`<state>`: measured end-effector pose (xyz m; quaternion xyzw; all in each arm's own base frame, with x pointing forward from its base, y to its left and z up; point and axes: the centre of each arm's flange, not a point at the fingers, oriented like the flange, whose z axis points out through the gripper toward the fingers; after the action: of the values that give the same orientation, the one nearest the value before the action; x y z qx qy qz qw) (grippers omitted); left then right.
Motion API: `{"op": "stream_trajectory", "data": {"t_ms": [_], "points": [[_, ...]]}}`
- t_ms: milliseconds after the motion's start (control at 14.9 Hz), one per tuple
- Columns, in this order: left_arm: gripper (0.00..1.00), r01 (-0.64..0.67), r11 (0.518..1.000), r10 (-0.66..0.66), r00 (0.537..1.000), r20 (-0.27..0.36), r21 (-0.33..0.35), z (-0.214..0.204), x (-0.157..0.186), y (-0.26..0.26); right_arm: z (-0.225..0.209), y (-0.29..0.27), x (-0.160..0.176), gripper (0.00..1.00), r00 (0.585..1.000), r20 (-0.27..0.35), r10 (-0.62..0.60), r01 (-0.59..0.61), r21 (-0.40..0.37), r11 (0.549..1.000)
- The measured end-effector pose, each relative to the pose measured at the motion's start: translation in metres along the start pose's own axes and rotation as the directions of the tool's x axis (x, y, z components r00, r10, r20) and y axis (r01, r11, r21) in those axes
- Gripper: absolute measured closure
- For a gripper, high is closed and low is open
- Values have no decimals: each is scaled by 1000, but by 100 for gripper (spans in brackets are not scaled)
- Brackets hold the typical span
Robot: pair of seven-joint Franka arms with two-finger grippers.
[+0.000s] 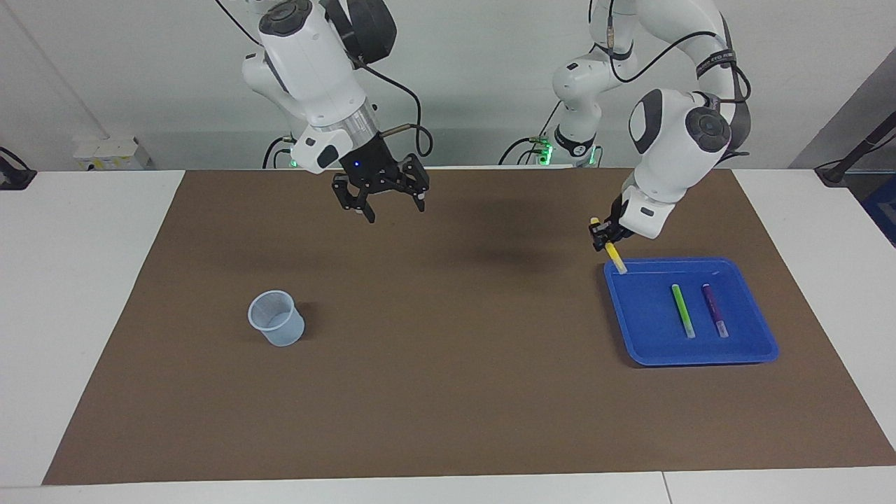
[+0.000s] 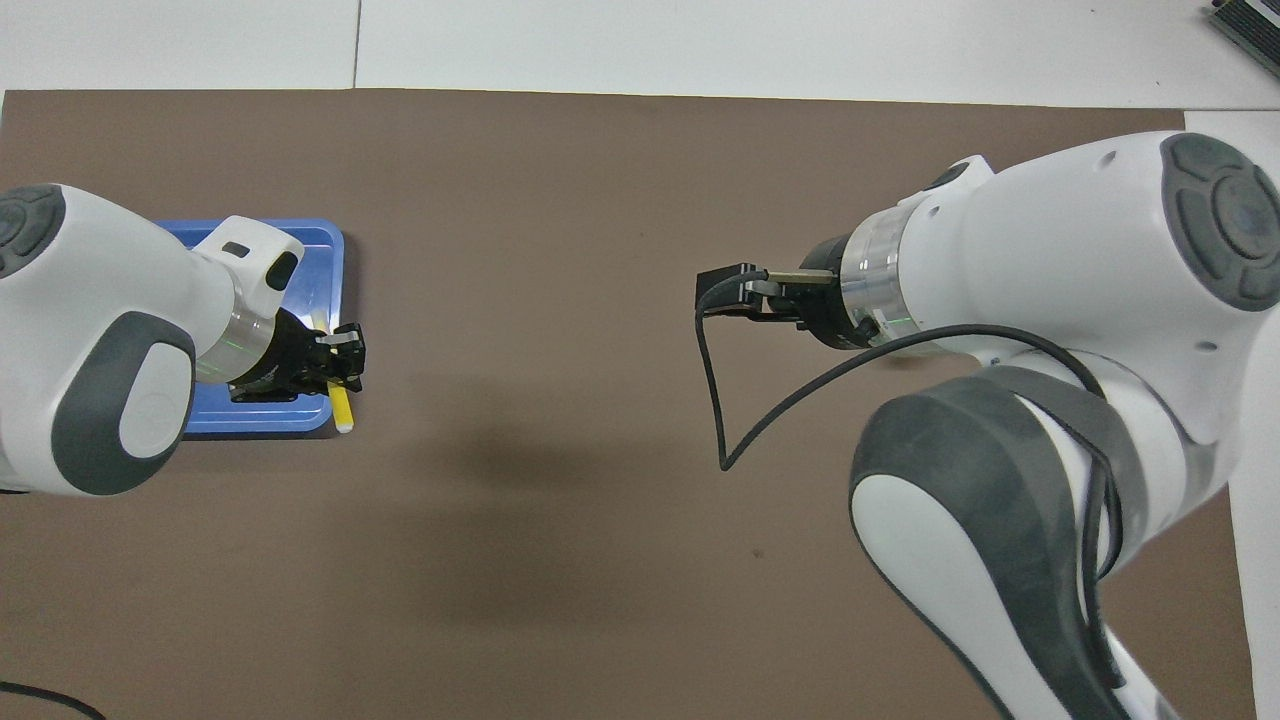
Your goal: Right arm passes pens to left for tray arrangement
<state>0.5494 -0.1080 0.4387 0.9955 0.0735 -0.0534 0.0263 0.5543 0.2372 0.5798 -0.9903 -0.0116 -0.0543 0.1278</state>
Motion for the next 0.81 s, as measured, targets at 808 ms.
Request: {"op": "stream_trajectory", "data": {"t_ms": [808], "points": [[83,-370,917,374,927,1,148,70,97,-70,-16,98,7,0,985,123,-117,139,-192,972]]}}
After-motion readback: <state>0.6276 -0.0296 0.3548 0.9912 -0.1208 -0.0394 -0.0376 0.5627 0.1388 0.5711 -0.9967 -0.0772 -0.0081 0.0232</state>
